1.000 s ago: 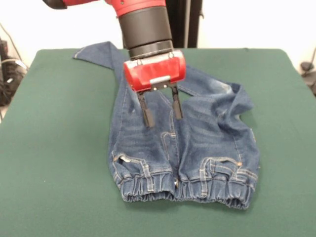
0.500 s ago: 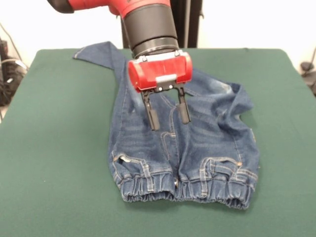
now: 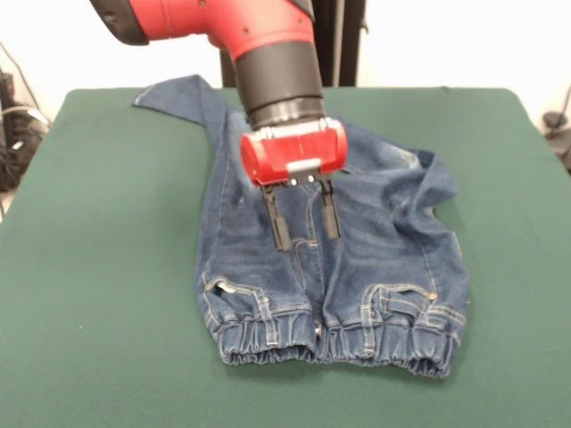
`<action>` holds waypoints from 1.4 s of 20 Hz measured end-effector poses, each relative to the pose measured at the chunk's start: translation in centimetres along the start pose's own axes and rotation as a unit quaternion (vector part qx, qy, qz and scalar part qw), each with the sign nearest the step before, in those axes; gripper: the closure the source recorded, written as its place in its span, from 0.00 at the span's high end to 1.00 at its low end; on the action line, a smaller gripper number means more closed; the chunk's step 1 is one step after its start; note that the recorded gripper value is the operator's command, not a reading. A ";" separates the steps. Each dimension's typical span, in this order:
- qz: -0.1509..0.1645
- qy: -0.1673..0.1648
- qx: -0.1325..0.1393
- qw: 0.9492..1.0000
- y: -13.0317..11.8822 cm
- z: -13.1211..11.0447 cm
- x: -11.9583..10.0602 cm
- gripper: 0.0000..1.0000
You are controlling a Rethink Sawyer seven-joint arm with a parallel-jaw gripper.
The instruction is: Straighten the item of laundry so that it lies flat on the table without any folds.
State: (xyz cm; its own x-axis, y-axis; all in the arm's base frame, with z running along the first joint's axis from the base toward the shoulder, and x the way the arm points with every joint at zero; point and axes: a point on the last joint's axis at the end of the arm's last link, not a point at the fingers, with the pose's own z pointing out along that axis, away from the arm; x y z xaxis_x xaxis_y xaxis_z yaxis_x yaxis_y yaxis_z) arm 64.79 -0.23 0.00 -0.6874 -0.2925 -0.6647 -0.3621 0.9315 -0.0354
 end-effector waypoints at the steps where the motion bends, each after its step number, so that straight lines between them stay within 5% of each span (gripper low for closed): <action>1: -0.005 0.009 0.000 1.000 0.5 0.4 0.7 1.00; 11: -0.031 0.046 0.007 0.998 1.8 3.2 4.2 1.00; 19: -0.040 0.052 0.015 0.998 1.5 4.3 5.0 1.00; 20: -0.041 0.053 0.016 0.998 1.5 4.4 5.1 0.00; 28: -0.057 0.059 0.021 0.996 1.8 4.7 4.9 0.00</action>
State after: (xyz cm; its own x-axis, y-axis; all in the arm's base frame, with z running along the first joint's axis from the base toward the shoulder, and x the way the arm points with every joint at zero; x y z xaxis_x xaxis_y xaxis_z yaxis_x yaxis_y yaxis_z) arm 63.74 1.00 -6.78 -0.7130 -0.4184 -0.5626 -0.4172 0.8981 -0.1391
